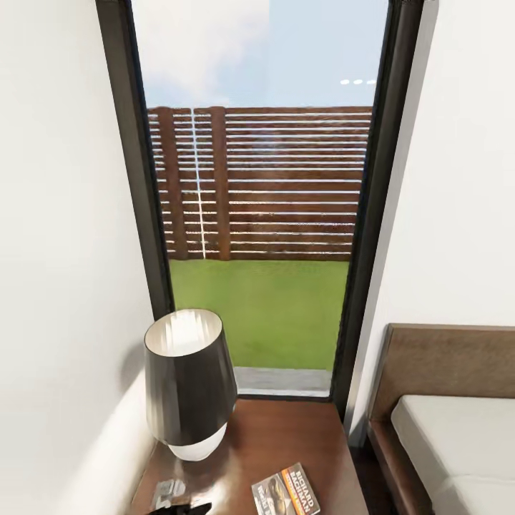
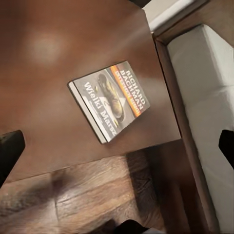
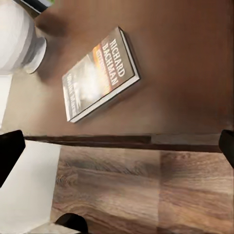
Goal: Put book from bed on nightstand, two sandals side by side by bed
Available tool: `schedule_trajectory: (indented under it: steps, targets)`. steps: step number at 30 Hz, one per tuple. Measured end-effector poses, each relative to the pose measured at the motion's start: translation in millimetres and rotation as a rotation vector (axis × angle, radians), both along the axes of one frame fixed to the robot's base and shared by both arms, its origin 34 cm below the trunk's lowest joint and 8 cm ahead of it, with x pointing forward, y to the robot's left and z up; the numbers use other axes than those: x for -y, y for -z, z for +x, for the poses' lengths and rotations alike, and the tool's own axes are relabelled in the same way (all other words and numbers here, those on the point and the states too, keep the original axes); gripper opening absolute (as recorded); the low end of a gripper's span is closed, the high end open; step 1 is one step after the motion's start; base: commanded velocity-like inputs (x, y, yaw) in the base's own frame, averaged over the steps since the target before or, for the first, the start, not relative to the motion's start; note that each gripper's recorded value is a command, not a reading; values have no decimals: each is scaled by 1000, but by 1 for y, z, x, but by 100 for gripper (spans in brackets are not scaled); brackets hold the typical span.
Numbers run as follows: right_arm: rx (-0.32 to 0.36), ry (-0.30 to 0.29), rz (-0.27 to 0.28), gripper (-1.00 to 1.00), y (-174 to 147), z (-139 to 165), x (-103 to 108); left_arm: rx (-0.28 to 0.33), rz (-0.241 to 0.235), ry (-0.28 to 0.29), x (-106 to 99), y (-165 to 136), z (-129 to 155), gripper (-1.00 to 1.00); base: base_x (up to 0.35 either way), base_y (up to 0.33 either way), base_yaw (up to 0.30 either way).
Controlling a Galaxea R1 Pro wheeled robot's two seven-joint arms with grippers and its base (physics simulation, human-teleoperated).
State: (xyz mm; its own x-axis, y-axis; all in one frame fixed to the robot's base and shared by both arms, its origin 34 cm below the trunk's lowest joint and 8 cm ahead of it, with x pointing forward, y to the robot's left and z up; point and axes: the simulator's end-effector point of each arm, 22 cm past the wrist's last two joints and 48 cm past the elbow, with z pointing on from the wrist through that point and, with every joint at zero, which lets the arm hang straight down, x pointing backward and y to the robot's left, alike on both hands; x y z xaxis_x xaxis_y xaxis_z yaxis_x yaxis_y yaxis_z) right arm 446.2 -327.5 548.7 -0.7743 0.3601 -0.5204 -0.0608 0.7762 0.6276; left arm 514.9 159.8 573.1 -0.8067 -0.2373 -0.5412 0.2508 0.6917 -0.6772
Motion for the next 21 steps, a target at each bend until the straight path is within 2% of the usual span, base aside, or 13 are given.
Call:
schedule_trajectory:
  steps: [5, 7, 9, 12, 14, 15, 17, 19, 21]
  targets:
    - [-81, 1, -10, 100, 18, -60, 1, -71, 96, -55, -15, 29, -32, 100, 0, 0, 0]
    - [-107, 3, -13, 100, 21, -78, 1, -78, 116, -64, -19, 35, -45, 100, 0, 0, 0]
    - [-120, 13, -27, 100, 22, -82, 5, -84, 126, -69, -21, 37, -54, 100, 0, 0, 0]
    - [-151, 43, -77, 100, 26, -87, 14, -96, 147, -80, -25, 39, -62, 100, 0, 0, 0]
    - [-205, 89, -147, 100, 39, -96, 27, -110, 179, -99, -31, 42, -65, 100, 0, 0, 0]
    - [-245, 122, -200, 100, 48, -104, 35, -121, 213, -118, -38, 46, -66, 100, 0, 0, 0]
    - [-279, 152, -251, 100, 53, -111, 45, -141, 272, -149, -49, 52, -69, 100, 0, 0, 0]
    - [-296, 156, -278, 100, 53, -115, 49, -168, 338, -172, -59, 60, -77, 100, 0, 0, 0]
    - [-308, 132, -299, 100, 52, -120, 49, -190, 409, -176, -67, 68, -88, 100, 0, 0, 0]
